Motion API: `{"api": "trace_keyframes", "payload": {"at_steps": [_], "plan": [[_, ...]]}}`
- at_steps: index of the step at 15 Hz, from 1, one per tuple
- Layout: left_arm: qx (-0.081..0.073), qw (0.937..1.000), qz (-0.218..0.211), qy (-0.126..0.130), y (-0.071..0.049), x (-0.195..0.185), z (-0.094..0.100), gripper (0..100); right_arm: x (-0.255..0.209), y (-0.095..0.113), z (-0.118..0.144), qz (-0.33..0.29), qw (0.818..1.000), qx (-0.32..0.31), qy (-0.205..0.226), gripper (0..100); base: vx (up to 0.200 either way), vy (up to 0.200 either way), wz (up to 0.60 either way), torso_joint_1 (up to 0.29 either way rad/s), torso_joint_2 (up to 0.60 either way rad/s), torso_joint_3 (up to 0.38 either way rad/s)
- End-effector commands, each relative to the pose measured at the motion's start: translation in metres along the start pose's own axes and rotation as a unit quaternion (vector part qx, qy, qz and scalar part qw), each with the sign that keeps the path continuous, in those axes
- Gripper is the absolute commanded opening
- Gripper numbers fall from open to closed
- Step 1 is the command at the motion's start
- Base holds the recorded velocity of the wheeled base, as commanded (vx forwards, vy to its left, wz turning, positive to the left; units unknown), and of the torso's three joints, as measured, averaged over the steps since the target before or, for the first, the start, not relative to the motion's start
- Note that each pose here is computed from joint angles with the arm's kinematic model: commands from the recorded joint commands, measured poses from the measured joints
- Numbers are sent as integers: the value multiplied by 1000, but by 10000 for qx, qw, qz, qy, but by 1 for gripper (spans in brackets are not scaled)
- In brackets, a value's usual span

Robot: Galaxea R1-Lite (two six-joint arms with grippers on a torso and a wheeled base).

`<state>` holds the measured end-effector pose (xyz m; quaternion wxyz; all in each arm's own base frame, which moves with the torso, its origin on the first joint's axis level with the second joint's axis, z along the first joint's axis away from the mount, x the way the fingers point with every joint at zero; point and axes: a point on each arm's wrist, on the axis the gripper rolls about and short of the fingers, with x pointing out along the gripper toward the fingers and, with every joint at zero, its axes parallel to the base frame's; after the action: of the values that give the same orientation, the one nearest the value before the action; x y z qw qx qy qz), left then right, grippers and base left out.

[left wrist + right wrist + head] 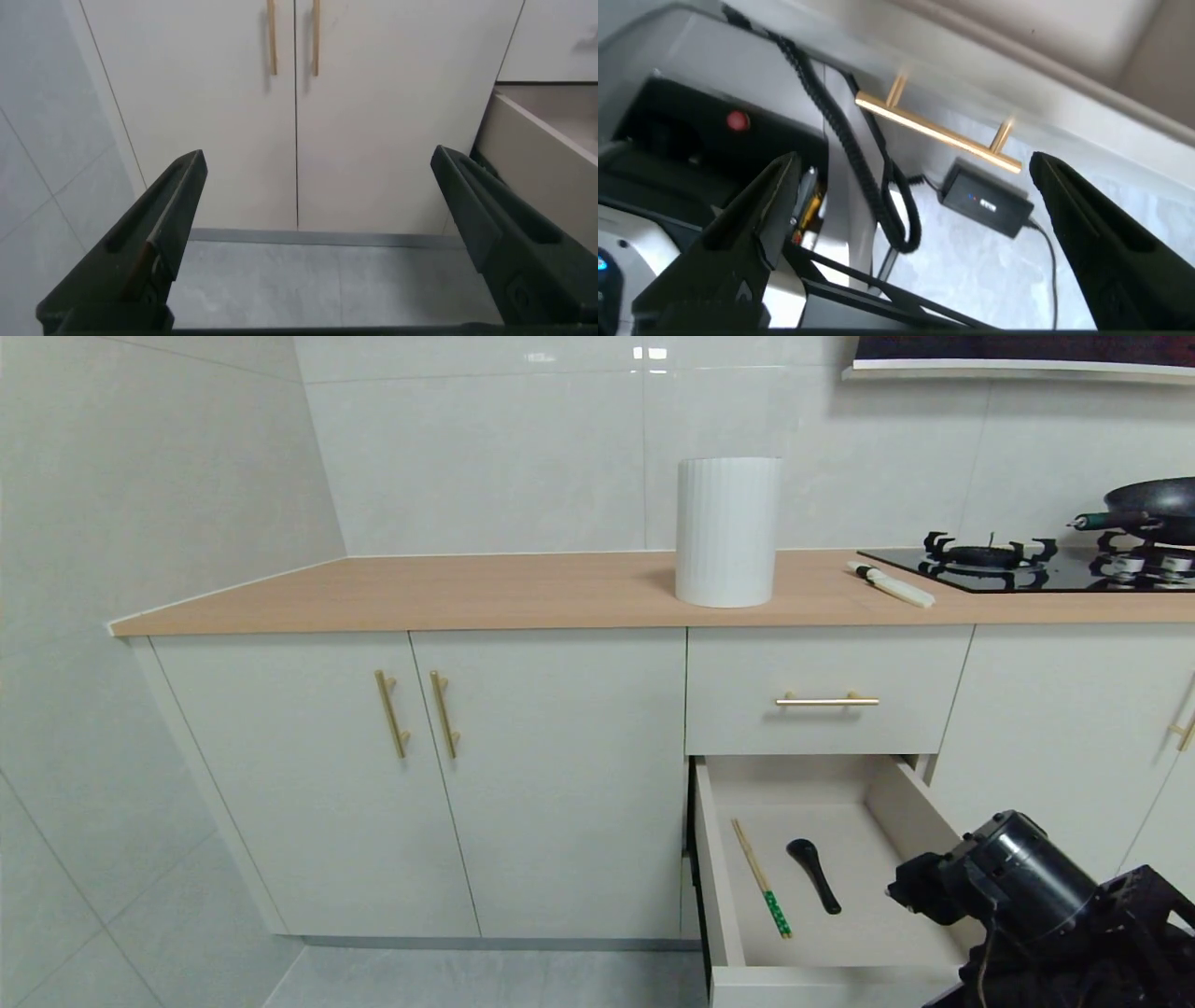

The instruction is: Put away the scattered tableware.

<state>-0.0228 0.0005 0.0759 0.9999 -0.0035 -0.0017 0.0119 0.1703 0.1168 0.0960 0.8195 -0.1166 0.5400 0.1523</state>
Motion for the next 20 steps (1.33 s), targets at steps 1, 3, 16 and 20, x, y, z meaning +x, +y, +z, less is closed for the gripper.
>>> {"api": "trace_keyframes", "payload": {"at_steps": [1, 3, 16, 20], "plan": [[-3, 10000, 4, -6, 0, 0, 0, 100, 17, 3, 1, -60, 9994, -38, 339, 100, 0, 0, 0, 0, 0, 0], [-3, 10000, 4, 2, 0, 0, 0, 100, 26, 4, 4, -109, 9988, -10, 478, 100, 0, 0, 0, 0, 0, 0], [-3, 10000, 4, 2, 0, 0, 0, 100, 64, -7, 45, -633, 9856, 1499, 457, 100, 0, 0, 0, 0, 0, 0], [4, 10000, 4, -6, 0, 0, 0, 100, 95, -27, 60, -988, 9766, 1911, -70, 100, 0, 0, 0, 0, 0, 0]]}}
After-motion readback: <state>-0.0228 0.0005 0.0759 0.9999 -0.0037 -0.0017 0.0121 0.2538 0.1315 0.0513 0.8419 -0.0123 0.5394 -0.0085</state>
